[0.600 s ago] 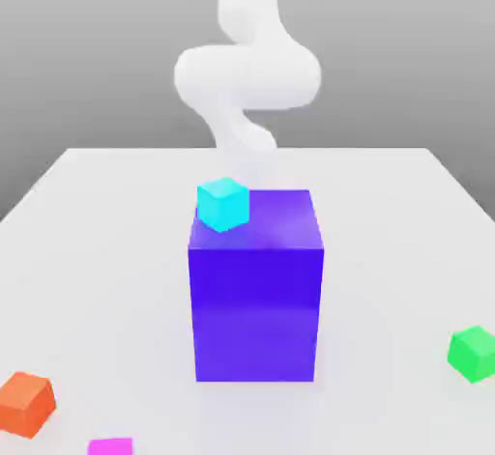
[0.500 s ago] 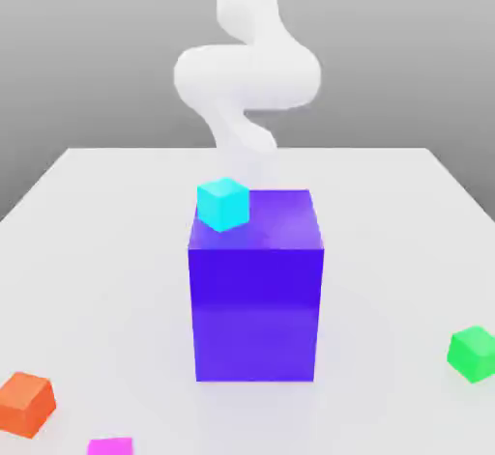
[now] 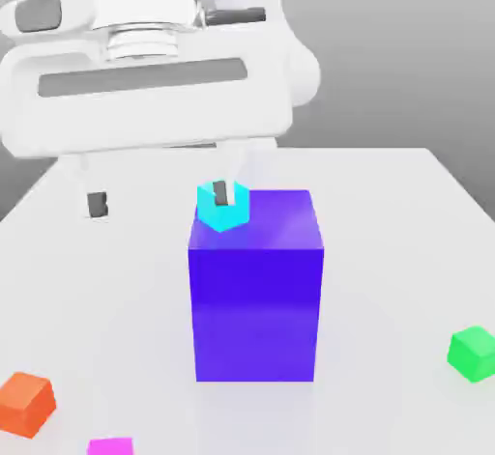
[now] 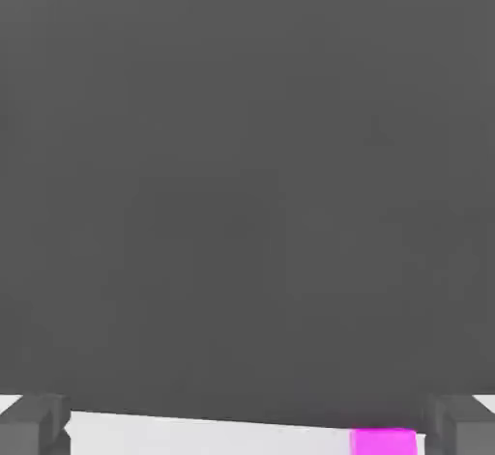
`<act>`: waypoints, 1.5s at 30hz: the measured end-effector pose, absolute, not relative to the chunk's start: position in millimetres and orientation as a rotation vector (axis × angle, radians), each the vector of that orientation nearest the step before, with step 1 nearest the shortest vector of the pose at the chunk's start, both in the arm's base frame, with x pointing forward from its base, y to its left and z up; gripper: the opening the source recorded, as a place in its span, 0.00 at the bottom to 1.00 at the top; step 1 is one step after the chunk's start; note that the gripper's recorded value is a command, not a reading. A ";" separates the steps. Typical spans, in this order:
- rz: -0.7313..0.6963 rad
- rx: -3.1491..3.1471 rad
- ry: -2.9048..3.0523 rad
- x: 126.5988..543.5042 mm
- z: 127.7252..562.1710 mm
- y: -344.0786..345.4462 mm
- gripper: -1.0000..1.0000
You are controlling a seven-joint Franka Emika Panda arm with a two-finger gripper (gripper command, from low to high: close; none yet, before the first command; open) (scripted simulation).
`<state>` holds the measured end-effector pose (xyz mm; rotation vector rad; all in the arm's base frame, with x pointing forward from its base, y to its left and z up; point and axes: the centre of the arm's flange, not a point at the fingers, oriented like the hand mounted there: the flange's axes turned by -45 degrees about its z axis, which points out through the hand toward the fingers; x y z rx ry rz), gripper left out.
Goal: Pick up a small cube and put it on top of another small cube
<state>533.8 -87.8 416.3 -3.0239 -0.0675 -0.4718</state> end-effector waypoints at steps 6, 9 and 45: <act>-0.266 -3.072 -0.083 544.6 314.8 -114.5 0.50; -0.162 -3.098 -0.093 542.1 264.9 -128.7 0.50; 0.014 -2.594 -1.738 417.6 232.3 249.7 0.00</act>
